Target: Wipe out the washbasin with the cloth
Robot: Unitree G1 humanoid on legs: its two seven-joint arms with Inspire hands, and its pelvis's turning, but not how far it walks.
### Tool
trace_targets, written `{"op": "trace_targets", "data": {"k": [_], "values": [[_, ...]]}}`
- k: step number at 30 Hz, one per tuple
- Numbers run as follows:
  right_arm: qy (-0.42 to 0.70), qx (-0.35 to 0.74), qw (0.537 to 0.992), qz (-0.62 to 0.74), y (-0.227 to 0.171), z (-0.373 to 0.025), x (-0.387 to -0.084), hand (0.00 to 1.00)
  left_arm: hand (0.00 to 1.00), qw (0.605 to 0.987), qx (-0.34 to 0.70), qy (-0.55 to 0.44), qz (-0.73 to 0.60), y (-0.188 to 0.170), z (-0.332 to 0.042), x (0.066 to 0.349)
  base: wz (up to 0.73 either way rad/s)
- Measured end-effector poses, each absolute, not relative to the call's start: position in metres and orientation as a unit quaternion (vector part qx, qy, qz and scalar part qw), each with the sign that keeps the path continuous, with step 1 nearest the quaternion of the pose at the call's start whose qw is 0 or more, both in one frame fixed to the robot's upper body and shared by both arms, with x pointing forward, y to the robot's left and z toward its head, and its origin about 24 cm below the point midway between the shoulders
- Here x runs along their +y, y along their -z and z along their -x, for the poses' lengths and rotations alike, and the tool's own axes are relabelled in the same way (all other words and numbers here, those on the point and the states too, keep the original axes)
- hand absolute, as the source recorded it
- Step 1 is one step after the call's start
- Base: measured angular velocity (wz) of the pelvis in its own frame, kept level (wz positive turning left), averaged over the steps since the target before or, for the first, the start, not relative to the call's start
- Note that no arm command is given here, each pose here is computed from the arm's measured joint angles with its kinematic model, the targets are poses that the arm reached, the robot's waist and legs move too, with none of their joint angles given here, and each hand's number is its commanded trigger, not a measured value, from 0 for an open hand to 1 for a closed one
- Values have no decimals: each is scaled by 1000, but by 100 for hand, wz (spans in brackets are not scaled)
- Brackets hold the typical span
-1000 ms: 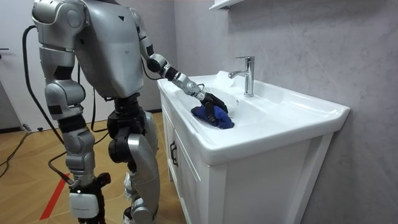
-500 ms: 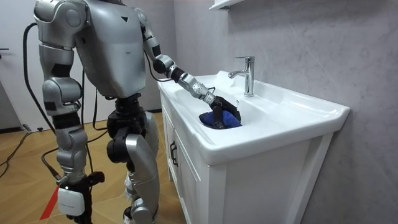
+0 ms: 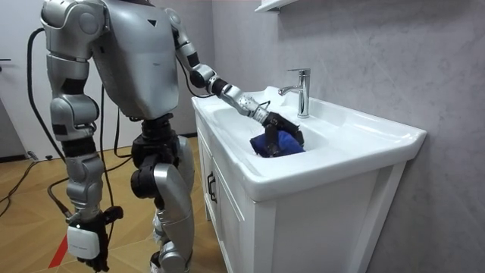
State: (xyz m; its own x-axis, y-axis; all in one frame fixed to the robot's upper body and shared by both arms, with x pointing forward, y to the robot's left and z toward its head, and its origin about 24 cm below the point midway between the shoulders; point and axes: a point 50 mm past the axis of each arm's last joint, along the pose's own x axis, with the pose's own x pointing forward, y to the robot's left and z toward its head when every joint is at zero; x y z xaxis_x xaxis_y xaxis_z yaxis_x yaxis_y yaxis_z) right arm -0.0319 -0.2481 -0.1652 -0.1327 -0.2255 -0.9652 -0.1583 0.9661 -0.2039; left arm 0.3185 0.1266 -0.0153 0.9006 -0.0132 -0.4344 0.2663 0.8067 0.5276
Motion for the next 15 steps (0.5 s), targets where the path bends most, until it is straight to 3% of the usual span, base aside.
{"op": "trace_targets", "data": {"k": [15], "values": [[37, 739, 657, 148, 163, 26, -256, 0, 100, 904, 144, 67, -397, -9, -331, 131, -8]]}}
